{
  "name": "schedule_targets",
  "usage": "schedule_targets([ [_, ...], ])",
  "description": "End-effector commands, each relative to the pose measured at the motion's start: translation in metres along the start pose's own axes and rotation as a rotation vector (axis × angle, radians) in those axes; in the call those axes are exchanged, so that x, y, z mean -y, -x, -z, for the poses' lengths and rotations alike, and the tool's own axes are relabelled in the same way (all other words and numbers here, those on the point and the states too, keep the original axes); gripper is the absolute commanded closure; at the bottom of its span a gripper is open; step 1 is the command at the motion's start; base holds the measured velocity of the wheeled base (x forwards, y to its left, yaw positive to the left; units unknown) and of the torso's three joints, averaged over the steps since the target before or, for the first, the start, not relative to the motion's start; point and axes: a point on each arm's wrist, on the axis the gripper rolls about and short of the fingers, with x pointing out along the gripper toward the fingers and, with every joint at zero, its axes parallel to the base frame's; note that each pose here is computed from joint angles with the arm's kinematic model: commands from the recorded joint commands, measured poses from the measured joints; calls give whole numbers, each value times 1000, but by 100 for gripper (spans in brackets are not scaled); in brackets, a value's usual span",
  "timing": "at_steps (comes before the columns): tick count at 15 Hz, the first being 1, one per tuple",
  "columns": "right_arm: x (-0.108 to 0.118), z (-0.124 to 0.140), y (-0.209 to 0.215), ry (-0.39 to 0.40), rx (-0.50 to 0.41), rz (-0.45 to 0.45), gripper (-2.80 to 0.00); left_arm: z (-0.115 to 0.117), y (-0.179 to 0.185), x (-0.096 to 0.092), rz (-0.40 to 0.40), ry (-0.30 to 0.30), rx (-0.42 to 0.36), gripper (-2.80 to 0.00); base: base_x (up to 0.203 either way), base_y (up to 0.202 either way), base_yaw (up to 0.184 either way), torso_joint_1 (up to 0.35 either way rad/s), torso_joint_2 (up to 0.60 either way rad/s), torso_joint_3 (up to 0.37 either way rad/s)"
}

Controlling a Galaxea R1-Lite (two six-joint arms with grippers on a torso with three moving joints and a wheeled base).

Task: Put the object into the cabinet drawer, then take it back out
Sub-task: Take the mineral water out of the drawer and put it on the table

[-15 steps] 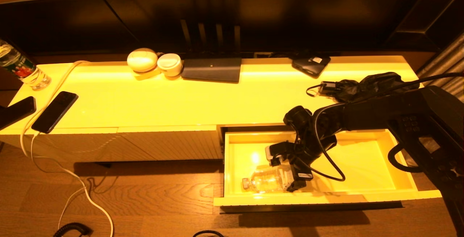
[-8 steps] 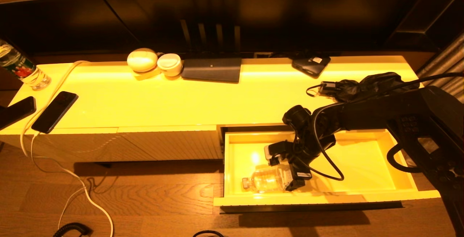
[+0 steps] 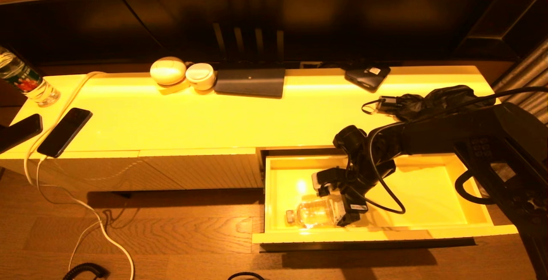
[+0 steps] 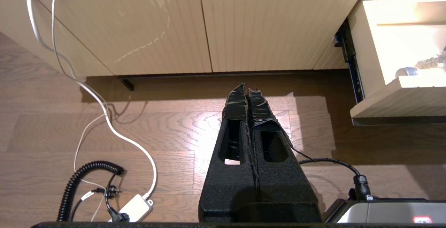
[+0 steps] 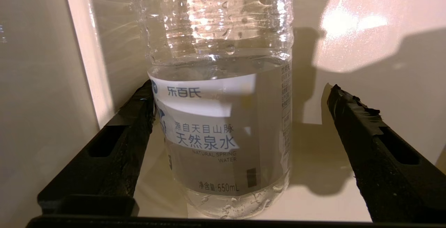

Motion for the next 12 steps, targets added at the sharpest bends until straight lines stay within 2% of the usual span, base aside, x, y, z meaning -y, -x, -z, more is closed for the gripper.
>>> schedule_targets([
  [1,1,-1,1,8,2,2,-280,0,0,0,0,0,-1,0,0,0,0,0,0,0],
  [4,2,-1,1,6,3,5,-280,0,0,0,0,0,-1,0,0,0,0,0,0,0],
  [5,2,-1,2,7,5,8,0,0,0,0,0,0,-1,0,0,0,0,0,0,0],
  [12,1,-3,1,9,-1,-11,0,0,0,0,0,0,-1,0,0,0,0,0,0,0],
])
